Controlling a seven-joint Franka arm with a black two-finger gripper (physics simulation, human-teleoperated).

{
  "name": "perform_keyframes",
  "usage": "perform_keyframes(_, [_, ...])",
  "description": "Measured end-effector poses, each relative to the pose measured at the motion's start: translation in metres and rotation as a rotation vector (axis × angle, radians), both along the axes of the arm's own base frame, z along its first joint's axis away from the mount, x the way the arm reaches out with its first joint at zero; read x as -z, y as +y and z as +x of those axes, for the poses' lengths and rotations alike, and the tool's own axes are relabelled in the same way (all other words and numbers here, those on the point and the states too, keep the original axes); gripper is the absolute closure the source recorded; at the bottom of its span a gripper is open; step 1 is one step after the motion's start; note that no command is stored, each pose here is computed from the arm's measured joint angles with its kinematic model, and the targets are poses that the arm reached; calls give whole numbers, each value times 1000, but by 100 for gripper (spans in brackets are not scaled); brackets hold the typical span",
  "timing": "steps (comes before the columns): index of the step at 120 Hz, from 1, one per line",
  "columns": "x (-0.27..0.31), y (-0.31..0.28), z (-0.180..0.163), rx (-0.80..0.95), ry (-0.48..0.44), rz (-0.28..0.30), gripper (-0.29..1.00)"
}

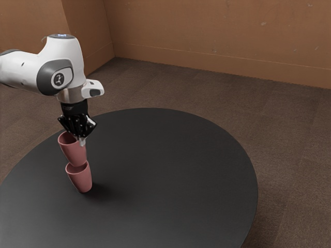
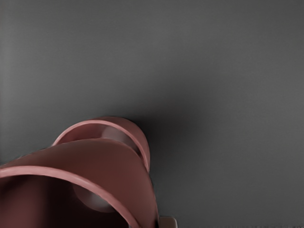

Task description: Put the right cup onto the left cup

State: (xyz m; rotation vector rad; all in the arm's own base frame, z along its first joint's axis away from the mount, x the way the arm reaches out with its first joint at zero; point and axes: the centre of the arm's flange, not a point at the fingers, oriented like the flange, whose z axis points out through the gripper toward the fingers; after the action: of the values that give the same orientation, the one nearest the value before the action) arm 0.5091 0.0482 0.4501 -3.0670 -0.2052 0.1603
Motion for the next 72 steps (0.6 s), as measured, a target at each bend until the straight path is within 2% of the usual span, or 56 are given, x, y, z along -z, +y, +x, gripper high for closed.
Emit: perform_keyframes(72, [9, 5, -4, -54, 19, 7, 79])
